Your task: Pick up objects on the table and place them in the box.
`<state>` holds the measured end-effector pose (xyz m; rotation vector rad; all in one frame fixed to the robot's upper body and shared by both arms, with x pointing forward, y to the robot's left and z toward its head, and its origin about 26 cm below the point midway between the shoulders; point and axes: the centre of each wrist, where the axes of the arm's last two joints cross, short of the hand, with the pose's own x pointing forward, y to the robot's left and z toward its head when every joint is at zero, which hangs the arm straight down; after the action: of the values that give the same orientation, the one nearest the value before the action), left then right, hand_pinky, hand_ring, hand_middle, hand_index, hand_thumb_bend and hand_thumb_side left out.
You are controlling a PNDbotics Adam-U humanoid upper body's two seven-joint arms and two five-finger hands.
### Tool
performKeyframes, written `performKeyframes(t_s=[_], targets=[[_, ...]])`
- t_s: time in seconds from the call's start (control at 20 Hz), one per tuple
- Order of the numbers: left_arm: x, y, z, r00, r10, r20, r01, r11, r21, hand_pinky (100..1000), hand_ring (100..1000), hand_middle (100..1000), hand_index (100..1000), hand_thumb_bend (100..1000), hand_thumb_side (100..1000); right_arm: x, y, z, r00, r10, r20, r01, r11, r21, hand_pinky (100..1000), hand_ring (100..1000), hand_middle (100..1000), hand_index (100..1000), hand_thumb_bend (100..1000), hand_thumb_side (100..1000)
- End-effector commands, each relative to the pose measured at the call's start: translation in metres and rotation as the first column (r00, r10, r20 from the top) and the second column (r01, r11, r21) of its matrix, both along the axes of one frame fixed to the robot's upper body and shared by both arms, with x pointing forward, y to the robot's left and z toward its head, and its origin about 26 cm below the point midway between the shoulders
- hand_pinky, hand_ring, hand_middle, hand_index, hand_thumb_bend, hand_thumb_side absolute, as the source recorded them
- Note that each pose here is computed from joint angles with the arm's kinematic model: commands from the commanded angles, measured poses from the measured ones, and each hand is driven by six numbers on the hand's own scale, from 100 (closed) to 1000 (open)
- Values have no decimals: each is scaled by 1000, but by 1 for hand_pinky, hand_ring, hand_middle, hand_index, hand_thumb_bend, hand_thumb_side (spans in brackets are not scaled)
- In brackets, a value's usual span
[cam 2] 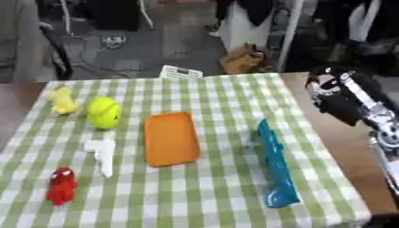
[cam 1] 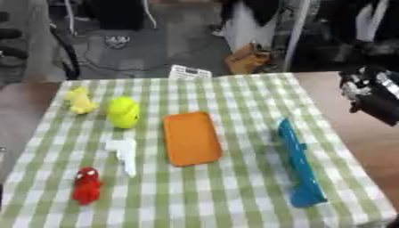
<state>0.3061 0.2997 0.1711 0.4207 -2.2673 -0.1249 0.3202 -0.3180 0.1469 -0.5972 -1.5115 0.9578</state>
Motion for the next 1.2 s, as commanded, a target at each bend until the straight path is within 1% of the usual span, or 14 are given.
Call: performKeyframes(t_s=[0.05,0.1,0.35,0.45,0.55,0.6,0.65,0.75,0.8,0.85,0.95,1.1,1.15,1.2], targets=[[0,2,8,1000,-2,20,1,1000,24,540,681,729,840,206,834,2,-5,12,1000,8,-14,-9,997,-82,491,685,821,866,128,736],[0,2,8,1000,-2,19,2,1000,24,539,681,729,840,206,835,2,-5,11,1000,12,-24,-14,996,-89,495,691,823,869,158,761],[0,2,7,1000,-3,18,3,1000,24,540,681,729,840,206,835,4,-3,6,996,42,-84,-51,992,-118,498,693,823,868,211,786],[0,2,7,1000,-4,17,3,1000,24,539,681,729,840,206,835,5,-3,4,993,50,-106,-64,990,-125,492,689,822,869,332,774],[0,2,7,1000,-4,16,4,1000,24,539,681,729,840,206,835,7,-3,1,991,57,-125,-74,989,-129,492,689,822,869,332,774],[0,2,7,1000,-4,16,4,1000,24,539,681,729,840,206,835,7,-3,1,990,60,-130,-77,989,-129,491,692,821,868,419,753],[0,2,7,1000,-5,16,4,1000,24,539,681,729,840,206,836,8,-3,-2,987,65,-150,-85,988,-132,492,696,822,872,462,745],[0,2,7,1000,-5,15,5,1000,24,539,681,729,840,207,836,11,-4,-5,982,71,-177,-96,986,-135,493,700,822,877,506,748],[0,2,7,1000,-6,14,5,1000,24,539,681,729,840,207,836,11,-5,-6,979,73,-188,-100,986,-136,494,700,822,878,511,748],[0,2,7,1000,-6,14,5,1000,24,539,681,729,840,206,836,12,-5,-8,977,74,-200,-103,985,-138,497,703,825,888,556,756],[1,2,7,1000,-6,14,5,1000,24,539,681,728,840,206,836,14,-6,-11,973,78,-219,-111,984,-142,504,710,830,900,601,753],[1,2,7,1000,-6,14,5,1000,24,539,681,728,840,207,836,15,-7,-15,965,90,-245,-129,980,-149,512,716,835,911,625,735],[0,2,7,1000,-5,14,5,1000,24,539,681,728,840,207,836,15,-7,-16,963,95,-254,-136,979,-151,520,723,843,925,625,693],[0,2,7,1000,-5,14,5,1000,24,539,681,728,840,207,836,16,-7,-17,960,99,-261,-142,978,-153,520,723,843,925,625,693]])
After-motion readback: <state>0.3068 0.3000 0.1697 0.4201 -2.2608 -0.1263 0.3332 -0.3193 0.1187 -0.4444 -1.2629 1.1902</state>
